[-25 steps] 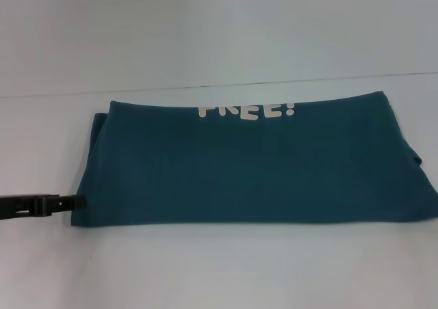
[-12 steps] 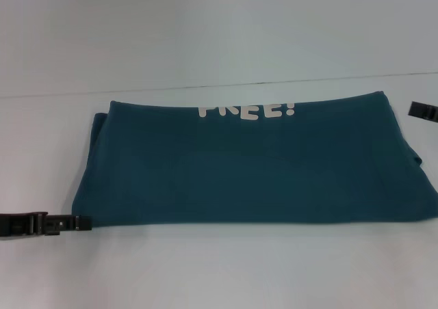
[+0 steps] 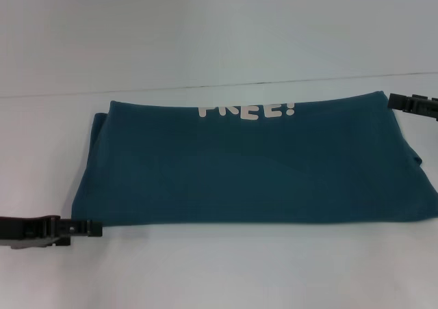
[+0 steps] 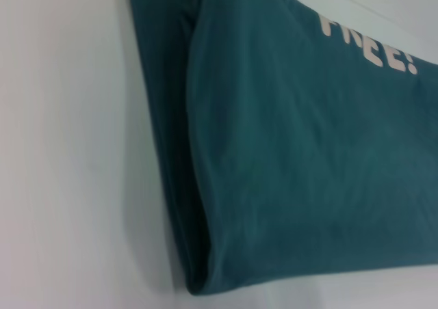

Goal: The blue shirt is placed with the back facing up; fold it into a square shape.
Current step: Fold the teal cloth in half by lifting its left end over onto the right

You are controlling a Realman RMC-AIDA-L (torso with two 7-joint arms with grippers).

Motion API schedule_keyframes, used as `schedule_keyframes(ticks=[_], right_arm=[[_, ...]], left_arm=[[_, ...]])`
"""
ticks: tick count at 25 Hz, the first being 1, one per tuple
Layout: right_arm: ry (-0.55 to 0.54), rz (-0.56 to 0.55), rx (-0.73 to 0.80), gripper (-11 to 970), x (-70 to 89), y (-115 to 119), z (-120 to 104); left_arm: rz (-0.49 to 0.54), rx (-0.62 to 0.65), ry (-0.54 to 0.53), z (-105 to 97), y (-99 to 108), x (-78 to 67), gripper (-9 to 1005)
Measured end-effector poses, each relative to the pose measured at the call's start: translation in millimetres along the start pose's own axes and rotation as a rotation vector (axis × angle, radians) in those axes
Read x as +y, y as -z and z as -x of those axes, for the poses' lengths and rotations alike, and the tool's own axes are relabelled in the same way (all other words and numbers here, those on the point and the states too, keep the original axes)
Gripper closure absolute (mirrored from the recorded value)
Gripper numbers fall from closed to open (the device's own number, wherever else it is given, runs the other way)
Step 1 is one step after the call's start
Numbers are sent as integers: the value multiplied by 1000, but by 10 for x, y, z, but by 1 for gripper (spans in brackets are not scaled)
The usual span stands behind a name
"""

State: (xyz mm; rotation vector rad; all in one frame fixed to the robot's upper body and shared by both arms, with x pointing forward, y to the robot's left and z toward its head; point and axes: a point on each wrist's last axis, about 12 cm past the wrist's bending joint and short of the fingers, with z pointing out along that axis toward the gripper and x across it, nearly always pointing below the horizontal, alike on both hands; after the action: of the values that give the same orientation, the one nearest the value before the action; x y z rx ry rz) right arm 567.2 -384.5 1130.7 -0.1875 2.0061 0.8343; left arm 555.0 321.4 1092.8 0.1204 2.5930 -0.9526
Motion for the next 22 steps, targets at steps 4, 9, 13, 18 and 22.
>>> schedule_keyframes(ticks=[4, 9, 13, 18, 22], right_arm=[[-4, -7, -14, 46, -13, 28, 1], [1, -9, -22, 51, -19, 55, 25], [5, -10, -24, 53, -22, 65, 42], [9, -11, -30, 55, -26, 70, 70], [9, -12, -35, 55, -27, 70, 82]], left_arm=[[13, -17, 26, 44, -32, -2, 107], [16, -4, 42, 119, -92, -64, 107], [39, 20, 48, 170, -109, -94, 107], [73, 42, 46, 243, -125, -125, 108], [96, 49, 42, 265, -145, -123, 108]])
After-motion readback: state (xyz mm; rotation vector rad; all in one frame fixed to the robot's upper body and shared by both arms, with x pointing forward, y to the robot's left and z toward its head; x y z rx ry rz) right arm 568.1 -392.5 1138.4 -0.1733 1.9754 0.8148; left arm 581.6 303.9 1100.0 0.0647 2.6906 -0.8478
